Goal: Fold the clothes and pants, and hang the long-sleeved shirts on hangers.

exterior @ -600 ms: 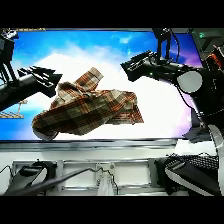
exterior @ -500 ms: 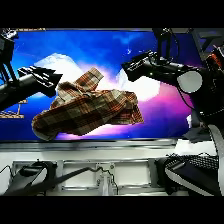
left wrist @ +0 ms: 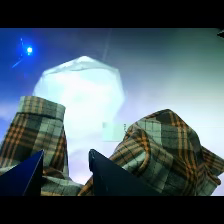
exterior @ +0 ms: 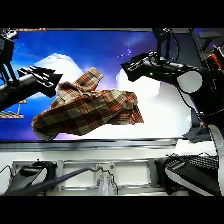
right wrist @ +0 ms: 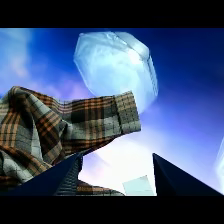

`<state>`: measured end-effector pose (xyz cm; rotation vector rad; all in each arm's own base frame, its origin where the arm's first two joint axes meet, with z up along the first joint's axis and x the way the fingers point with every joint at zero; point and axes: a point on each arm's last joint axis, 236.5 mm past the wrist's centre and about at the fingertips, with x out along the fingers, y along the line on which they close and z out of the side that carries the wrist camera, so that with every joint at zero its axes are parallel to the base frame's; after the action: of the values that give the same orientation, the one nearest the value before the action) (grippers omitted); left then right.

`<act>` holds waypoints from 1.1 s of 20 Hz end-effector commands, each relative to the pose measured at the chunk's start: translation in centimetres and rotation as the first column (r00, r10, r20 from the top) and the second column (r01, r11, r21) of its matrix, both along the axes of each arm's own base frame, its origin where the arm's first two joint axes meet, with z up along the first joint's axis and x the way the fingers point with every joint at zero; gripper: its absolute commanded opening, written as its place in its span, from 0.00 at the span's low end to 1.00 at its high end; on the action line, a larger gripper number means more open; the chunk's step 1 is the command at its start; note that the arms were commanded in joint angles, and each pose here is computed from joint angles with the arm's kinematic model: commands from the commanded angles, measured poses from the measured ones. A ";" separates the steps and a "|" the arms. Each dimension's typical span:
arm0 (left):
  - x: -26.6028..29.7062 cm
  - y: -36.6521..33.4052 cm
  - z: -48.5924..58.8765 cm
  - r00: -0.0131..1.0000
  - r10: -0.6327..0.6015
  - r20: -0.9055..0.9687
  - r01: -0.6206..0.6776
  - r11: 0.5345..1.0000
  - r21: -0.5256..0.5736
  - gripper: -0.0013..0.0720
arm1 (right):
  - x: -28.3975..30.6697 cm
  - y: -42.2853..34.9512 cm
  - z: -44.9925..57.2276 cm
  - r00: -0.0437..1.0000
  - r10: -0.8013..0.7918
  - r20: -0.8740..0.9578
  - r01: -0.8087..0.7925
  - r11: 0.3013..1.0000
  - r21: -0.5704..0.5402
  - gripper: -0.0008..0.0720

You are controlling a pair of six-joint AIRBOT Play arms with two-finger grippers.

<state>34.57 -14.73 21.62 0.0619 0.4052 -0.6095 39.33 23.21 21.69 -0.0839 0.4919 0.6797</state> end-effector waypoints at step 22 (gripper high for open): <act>-6.9 -8.6 -10.0 0.889 -0.299 -0.347 0.293 0.954 -0.070 0.52 | 2.3 -2.6 -0.5 0.989 -0.142 -0.050 0.144 0.988 0.049 0.70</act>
<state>26.49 -22.50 10.55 -0.0016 0.7856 -0.9443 40.29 22.75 22.39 -0.0367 0.4674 0.6481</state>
